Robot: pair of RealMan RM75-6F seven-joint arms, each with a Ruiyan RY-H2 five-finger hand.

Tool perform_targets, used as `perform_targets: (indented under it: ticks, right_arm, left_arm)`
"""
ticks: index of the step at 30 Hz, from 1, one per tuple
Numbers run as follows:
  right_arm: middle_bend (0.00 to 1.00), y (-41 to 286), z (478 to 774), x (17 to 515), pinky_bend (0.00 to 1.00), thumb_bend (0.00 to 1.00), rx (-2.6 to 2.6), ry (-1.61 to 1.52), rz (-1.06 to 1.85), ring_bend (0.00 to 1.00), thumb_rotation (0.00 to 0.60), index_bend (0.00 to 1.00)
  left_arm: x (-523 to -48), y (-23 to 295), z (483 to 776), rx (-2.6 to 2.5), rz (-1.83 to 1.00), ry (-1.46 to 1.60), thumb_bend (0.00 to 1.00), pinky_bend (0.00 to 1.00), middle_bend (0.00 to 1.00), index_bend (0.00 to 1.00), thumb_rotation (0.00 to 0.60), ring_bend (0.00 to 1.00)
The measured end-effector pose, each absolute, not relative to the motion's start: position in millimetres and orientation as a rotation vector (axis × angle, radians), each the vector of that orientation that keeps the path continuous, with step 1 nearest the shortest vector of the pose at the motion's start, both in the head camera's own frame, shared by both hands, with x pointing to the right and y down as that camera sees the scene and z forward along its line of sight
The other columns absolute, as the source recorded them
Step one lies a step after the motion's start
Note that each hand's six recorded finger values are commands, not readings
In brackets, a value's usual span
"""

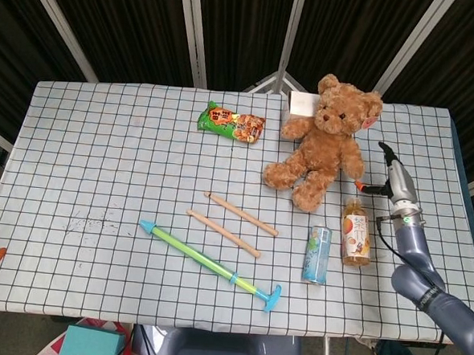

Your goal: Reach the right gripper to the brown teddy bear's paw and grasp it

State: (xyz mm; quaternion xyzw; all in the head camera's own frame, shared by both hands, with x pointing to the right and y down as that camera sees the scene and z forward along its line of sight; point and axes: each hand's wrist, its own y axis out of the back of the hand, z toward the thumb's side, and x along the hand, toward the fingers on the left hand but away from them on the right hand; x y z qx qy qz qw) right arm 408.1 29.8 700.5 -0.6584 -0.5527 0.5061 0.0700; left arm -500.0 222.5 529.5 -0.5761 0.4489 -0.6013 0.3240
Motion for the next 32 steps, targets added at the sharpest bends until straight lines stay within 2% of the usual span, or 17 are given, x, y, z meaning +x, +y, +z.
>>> perform_targets:
  ticks: [6,11,17,24,32]
  right_arm:
    - [0.08,73.5,665.2,442.8,0.0,0.24,-1.892,-1.605,1.514,0.05,0.6,0.0]
    - [0.08,147.9,635.1,458.3,0.0,0.24,-1.808,-1.406,1.583,0.05,0.6,0.0]
    - [0.09,204.1,596.9,464.2,0.0,0.24,-1.614,-1.183,1.566,0.06,0.6,0.0]
    - [0.09,234.6,561.5,463.1,0.0,0.24,-1.426,-0.999,1.498,0.05,0.6,0.0]
    - [0.09,243.6,561.7,465.3,0.0,0.24,-1.421,-0.95,1.522,0.05,0.6,0.0]
  left_arm:
    - [-498.3,223.5,528.2,-1.53,-1.561,1.177,0.31,0.12,0.0,0.23,0.6,0.0]
    - [-496.6,225.1,526.9,-1.542,-1.549,1.171,0.31,0.12,0.0,0.23,0.6,0.0]
    - [-492.6,227.6,525.8,-1.563,-1.53,1.161,0.31,0.12,0.0,0.23,0.6,0.0]
    - [-488.9,227.4,526.4,-1.576,-1.514,1.155,0.31,0.12,0.0,0.23,0.6,0.0]
    - [-482.1,226.9,528.9,-1.597,-1.494,1.126,0.31,0.12,0.0,0.23,0.6,0.0]
